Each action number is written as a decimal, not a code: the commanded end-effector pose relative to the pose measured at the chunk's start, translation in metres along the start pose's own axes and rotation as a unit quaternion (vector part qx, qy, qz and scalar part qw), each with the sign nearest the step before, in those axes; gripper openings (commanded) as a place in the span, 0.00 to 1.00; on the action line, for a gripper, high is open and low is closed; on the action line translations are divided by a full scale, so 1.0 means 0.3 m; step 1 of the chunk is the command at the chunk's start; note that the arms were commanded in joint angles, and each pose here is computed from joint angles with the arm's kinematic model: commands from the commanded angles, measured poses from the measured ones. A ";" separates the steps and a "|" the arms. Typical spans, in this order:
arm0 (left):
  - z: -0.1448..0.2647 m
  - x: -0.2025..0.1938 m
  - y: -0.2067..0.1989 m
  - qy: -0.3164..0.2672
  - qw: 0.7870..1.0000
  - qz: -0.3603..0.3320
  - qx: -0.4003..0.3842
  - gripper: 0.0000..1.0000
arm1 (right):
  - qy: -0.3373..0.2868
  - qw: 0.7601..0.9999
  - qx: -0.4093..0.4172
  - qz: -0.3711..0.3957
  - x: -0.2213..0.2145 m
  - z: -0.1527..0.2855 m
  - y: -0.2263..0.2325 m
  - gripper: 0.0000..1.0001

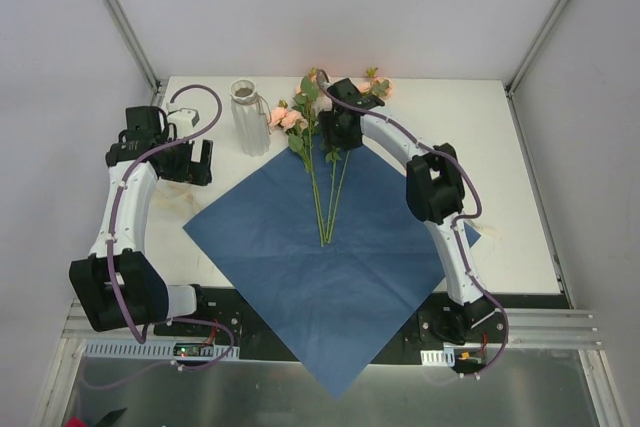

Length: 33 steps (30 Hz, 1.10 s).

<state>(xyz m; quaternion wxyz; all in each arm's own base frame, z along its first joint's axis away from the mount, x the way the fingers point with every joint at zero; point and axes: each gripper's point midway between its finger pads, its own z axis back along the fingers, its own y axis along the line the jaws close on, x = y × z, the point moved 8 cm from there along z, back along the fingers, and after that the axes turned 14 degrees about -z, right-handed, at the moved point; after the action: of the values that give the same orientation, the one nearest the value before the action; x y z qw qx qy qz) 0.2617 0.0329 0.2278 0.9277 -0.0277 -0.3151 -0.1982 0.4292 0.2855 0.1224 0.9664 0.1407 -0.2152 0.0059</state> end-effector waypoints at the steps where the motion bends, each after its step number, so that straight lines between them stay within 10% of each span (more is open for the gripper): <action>1: 0.033 0.000 -0.012 -0.023 0.999 -0.022 -0.002 0.99 | -0.015 1.000 0.005 0.000 0.020 0.029 0.010 0.64; 15: 0.048 -0.003 -0.012 -0.026 0.999 -0.033 0.008 0.99 | 0.000 1.000 -0.007 -0.027 0.011 -0.064 -0.013 0.52; 25: 0.047 -0.021 -0.011 -0.018 0.999 -0.042 0.014 0.99 | -0.033 0.998 -0.011 -0.049 0.015 -0.033 -0.010 0.01; 33: 0.065 -0.003 0.000 -0.024 0.998 -0.050 0.028 0.99 | -0.128 0.986 0.076 -0.080 0.092 0.218 0.064 0.01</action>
<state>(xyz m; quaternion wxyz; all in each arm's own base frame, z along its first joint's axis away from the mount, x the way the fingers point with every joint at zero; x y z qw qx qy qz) 0.2518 0.0341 0.2324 0.9167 -0.0091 -0.3279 -0.2283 0.4230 0.2785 0.1015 0.9629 0.1429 -0.2228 -0.0518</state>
